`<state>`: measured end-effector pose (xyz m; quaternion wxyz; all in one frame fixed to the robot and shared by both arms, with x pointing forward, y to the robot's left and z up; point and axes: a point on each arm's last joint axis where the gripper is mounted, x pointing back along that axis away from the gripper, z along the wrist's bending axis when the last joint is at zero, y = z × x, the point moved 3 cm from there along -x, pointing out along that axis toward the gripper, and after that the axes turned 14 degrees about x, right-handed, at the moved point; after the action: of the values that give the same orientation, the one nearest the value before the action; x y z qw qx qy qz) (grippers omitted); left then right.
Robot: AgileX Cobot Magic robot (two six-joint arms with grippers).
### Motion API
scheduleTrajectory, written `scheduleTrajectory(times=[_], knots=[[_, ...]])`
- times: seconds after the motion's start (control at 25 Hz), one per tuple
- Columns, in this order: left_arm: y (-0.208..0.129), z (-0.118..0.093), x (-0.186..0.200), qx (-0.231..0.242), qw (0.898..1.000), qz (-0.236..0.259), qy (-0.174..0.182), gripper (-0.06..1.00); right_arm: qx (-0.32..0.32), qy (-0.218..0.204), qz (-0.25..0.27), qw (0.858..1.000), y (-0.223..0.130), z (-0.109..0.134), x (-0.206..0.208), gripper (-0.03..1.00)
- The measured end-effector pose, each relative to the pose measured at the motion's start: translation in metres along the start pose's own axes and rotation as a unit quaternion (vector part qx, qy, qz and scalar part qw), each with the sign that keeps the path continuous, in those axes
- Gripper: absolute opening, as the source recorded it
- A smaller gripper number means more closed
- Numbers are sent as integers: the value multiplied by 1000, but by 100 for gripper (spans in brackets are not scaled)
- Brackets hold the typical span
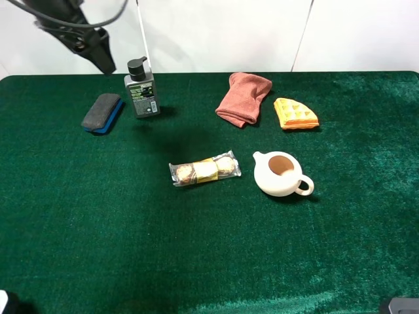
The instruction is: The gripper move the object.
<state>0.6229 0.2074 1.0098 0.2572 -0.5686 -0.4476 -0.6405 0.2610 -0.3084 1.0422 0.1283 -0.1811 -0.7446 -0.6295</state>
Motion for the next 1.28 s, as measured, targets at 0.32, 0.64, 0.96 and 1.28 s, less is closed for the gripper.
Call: scheduleTrajectory(times=[0.32,0.64,0.96,1.28], knots=[[23,-2,-31,-45,999,5,-17,99,0,0,0,1000,0,0,0,70],[33,-2,-60,-83,996,-13,-39,99,0,0,0,1000,0,0,0,70],[38,-2,-91,-108,993,-20,-43,99,0,0,0,1000,0,0,0,70],[39,-8,-116,-137,989,-16,-47,99,0,1,0,1000,0,0,0,70]])
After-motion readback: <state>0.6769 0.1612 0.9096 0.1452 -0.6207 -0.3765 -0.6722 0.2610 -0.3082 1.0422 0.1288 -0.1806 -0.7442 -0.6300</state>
